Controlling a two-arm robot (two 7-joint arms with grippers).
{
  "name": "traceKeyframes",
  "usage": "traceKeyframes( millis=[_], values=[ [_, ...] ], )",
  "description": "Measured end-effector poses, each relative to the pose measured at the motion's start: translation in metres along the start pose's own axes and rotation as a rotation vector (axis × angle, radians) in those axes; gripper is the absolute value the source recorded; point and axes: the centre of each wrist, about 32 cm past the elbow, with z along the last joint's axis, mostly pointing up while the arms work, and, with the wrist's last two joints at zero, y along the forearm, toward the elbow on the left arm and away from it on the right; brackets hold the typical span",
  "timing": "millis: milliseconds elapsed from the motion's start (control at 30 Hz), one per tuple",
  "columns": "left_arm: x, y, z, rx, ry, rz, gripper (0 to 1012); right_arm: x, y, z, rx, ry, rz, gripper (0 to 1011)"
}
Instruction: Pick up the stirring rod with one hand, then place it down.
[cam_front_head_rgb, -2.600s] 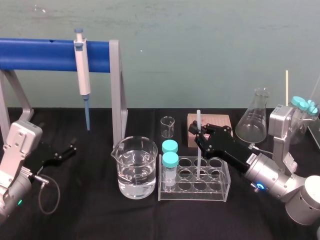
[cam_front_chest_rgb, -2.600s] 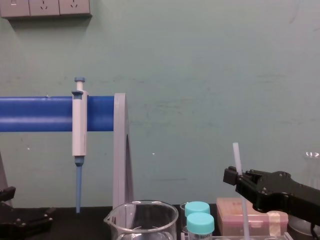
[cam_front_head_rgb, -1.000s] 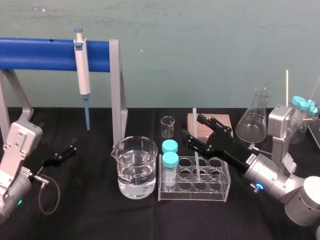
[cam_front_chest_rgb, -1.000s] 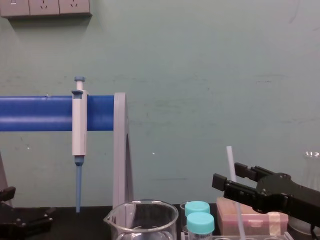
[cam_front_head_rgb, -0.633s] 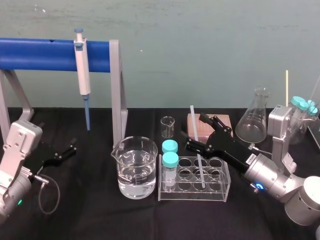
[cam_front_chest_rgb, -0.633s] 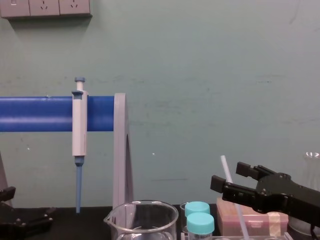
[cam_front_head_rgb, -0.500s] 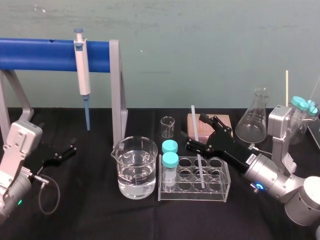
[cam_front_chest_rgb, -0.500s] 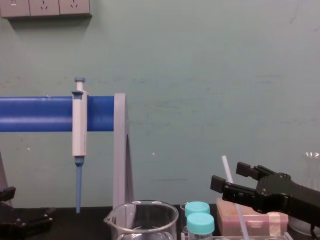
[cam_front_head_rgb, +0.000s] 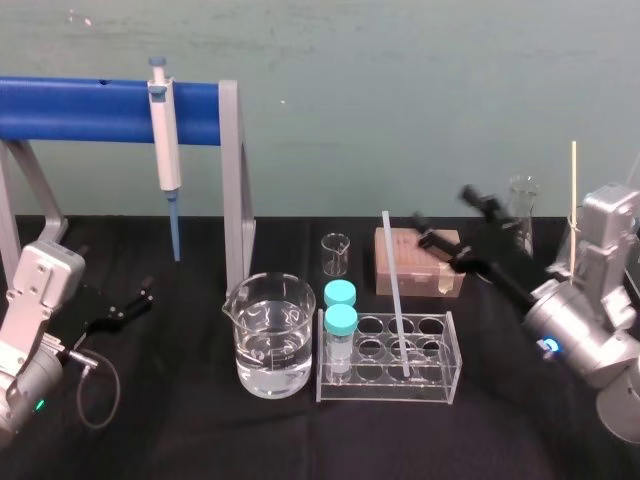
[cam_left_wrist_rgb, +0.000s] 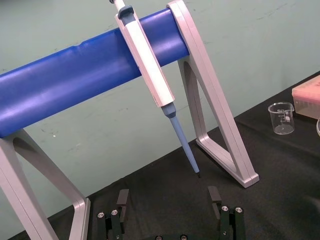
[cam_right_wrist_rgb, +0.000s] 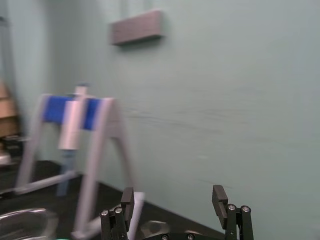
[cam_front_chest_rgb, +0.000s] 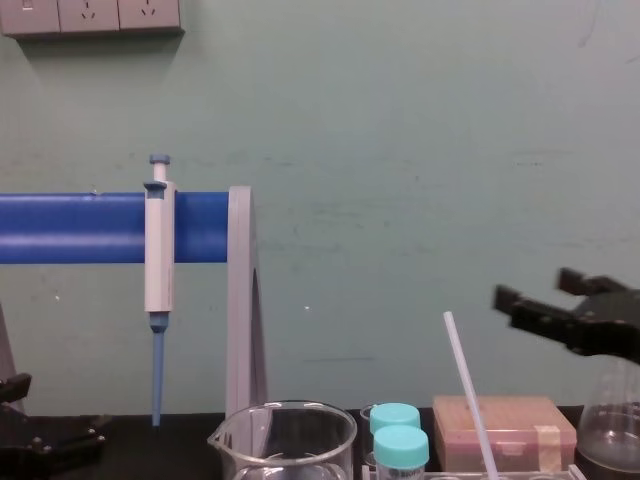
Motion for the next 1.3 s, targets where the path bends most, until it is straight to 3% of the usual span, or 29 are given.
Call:
traceKeyframes(
  millis=[100, 133, 233, 567, 1300],
  values=[
    [0.0000, 0.000, 0.000, 0.000, 0.000, 0.000, 1000, 0.0008, -0.011, 0.002, -0.031, -0.025, -0.125, 1003],
    [0.0000, 0.000, 0.000, 0.000, 0.000, 0.000, 1000, 0.0008, -0.011, 0.002, -0.031, -0.025, -0.125, 1003],
    [0.0000, 0.000, 0.000, 0.000, 0.000, 0.000, 1000, 0.0001, -0.023, -0.002, -0.096, -0.025, -0.210, 1003],
    [0.0000, 0.000, 0.000, 0.000, 0.000, 0.000, 1000, -0.0038, -0.040, -0.022, -0.236, 0.002, -0.272, 1003],
    [0.0000, 0.000, 0.000, 0.000, 0.000, 0.000, 1000, -0.0036, -0.040, -0.020, -0.224, 0.000, -0.271, 1003]
  ],
)
